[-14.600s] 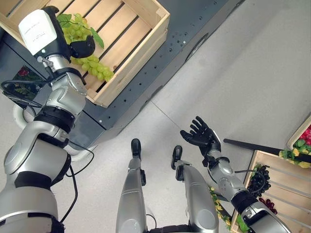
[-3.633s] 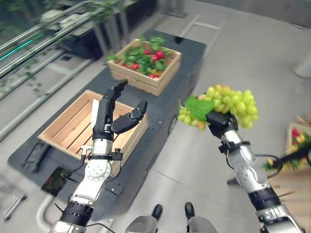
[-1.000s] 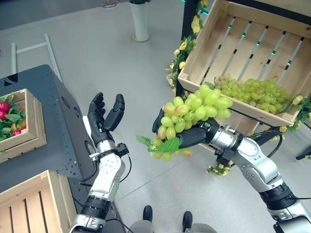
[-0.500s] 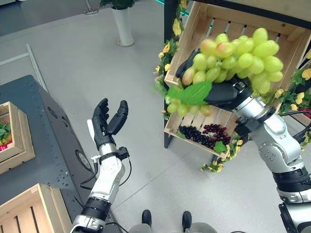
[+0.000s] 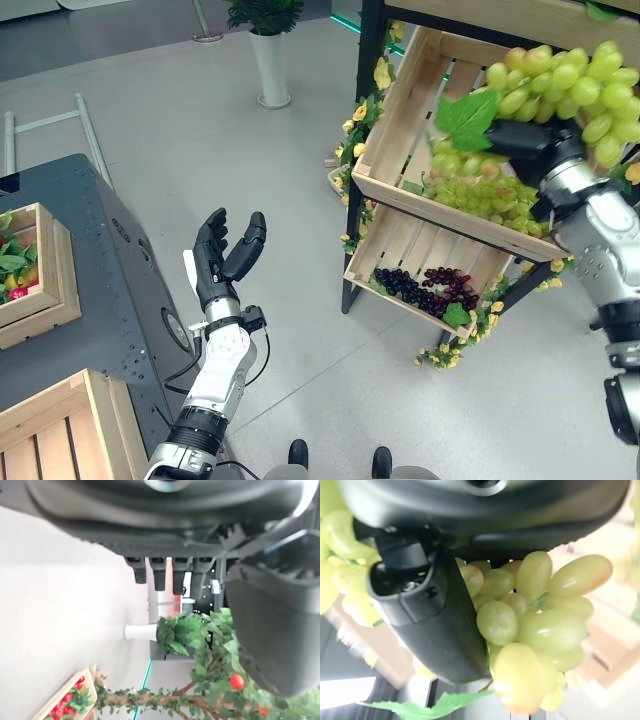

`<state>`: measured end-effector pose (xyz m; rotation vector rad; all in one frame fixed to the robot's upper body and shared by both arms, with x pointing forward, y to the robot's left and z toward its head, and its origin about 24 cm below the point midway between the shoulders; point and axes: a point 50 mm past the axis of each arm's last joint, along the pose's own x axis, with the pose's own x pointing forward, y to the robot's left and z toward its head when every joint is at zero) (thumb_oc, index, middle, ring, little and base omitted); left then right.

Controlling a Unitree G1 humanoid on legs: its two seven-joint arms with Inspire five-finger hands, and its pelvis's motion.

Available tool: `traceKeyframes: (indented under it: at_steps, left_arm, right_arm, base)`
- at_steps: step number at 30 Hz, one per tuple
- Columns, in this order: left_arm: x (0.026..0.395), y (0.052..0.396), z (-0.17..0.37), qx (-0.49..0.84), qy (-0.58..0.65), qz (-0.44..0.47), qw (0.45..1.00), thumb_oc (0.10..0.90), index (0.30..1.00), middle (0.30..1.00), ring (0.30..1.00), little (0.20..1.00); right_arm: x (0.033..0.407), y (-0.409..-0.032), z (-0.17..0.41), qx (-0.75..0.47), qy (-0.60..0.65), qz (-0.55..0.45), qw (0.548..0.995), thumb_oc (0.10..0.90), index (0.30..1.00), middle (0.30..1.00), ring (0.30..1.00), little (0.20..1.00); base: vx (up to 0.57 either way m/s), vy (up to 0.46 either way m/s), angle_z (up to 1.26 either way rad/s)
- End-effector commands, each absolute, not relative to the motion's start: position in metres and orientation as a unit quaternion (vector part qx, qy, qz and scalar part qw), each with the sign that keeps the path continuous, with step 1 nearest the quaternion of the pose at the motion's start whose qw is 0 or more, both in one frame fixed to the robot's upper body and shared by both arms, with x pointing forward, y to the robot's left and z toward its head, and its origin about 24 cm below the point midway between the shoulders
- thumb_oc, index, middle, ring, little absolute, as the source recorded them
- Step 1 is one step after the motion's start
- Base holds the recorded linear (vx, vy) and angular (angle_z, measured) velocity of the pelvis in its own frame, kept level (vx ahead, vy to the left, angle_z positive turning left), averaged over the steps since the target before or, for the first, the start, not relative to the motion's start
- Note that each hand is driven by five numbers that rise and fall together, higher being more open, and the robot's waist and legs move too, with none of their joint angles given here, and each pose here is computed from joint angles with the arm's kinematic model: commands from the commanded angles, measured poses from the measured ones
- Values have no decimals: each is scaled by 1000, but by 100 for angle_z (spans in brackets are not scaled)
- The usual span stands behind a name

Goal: Pick up the fruits from the basket on one side to the basket on the other side

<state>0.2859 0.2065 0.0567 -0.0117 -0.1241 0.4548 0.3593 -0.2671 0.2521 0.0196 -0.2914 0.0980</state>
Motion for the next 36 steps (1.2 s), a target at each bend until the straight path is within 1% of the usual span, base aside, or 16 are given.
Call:
traceKeyframes:
  at_steps: [1,7,10,17,22,24,28,32,36]
  left_arm:
    - [299,199,94,24,-163,171,971,800,900,900,900,900]
    - [302,197,99,25,-165,165,972,800,900,900,900,900]
    - [303,195,99,22,-165,163,972,800,900,900,900,900]
    - [303,191,96,19,-159,162,974,800,900,900,900,900]
    - [303,193,94,20,-153,161,975,800,900,900,900,900]
    - [302,193,93,23,-152,160,975,800,900,900,900,900]
    - [302,195,93,25,-149,160,976,800,900,900,900,900]
    - [302,197,93,29,-147,158,976,800,900,900,900,900]
    - [302,195,94,30,-148,155,976,800,900,900,900,900]
  right_arm:
    - [359,-266,313,18,-232,36,972,400,300,300,300,300]
    - [375,-284,303,75,-163,-31,983,400,300,300,300,300]
    - [380,-286,300,85,-138,-52,985,400,300,300,300,300]
    - [390,-284,282,126,-95,-63,986,400,300,300,300,300]
    - [392,-293,267,147,-59,-80,984,400,300,300,300,300]
    - [393,-294,262,150,-38,-75,985,400,300,300,300,300]
    - [393,-291,238,121,55,-4,991,400,300,300,300,300]
    - [391,-294,230,127,77,5,989,400,300,300,300,300]
    - [392,-297,239,144,63,-11,988,400,300,300,300,300]
  base:
    - [-28,5,3]
    - [-29,4,4]
    - [-18,19,9]
    - [2,16,3]
    - [7,3,1]
    - [6,4,2]
    - [0,0,0]
    - [0,0,0]
    - [0,0,0]
